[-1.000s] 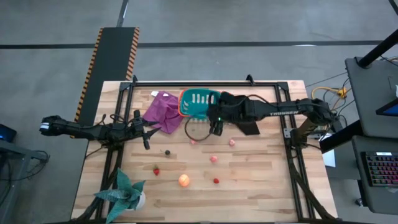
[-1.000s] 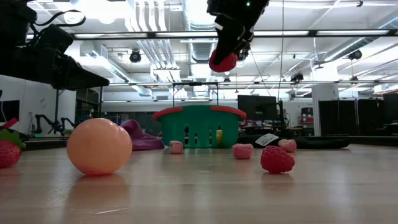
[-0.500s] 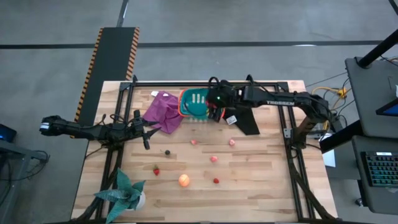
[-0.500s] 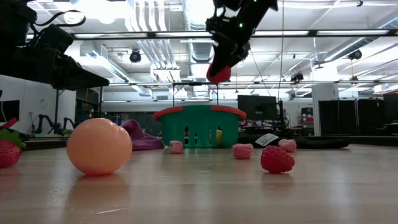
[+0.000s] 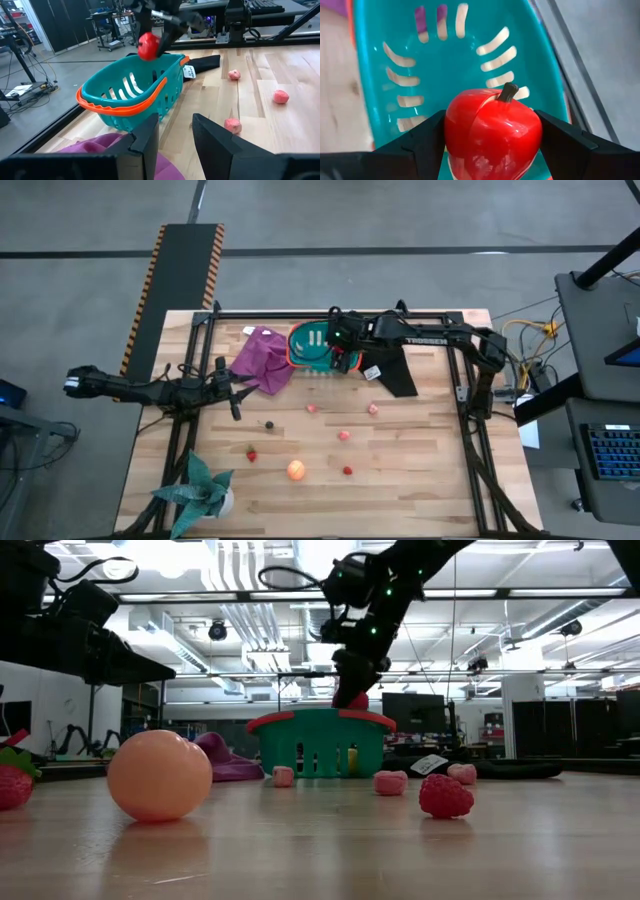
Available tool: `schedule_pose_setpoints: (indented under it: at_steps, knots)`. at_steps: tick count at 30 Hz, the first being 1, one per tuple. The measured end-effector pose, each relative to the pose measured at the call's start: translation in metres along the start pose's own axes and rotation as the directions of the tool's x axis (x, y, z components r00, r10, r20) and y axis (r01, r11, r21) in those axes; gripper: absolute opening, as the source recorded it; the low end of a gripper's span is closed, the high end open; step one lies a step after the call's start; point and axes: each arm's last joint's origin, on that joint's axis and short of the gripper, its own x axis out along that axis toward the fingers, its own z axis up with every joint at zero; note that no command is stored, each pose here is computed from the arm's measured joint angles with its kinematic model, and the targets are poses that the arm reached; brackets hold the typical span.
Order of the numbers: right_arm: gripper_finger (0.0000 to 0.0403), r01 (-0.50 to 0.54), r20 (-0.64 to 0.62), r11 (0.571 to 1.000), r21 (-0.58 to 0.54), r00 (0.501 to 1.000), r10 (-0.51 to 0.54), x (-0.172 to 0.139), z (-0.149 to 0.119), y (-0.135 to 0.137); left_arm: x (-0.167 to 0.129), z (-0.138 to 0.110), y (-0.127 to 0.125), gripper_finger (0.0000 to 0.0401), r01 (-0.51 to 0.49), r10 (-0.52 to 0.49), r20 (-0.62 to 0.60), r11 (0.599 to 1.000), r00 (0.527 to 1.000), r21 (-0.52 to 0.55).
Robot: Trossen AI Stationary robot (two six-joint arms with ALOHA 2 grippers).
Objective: Pick and placing Produce into tupperware
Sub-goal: Put the red apple into the blue bin
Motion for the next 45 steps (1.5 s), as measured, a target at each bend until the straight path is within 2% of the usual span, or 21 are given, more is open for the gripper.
schedule_pose_setpoints:
  at_steps: [4,12,24,45]
  knots:
    - [0.0265,0.007,-0.017,1.0,0.008,1.0,-0.007,0.009,-0.002,-0.001,0.0,0.0,0.0,0.0105,0.0,0.0,-0.002,1.0,1.0,0.001]
    - [0.0265,0.026,0.026,0.998,0.059,0.999,-0.028,0.014,0.002,-0.008,0.0,0.0,0.0,0.0105,0.0,0.0,-0.004,1.0,1.0,0.002]
    - [0.0265,0.032,0.024,0.999,0.015,0.999,-0.032,0.017,0.002,-0.011,0.001,-0.002,-0.001,0.0105,0.001,-0.001,-0.019,1.0,1.0,0.011]
    - [0.0265,0.041,-0.019,0.999,0.012,0.999,-0.041,0.022,-0.006,-0.019,0.002,-0.002,-0.001,0.0105,0.001,-0.001,-0.019,1.0,1.0,0.01]
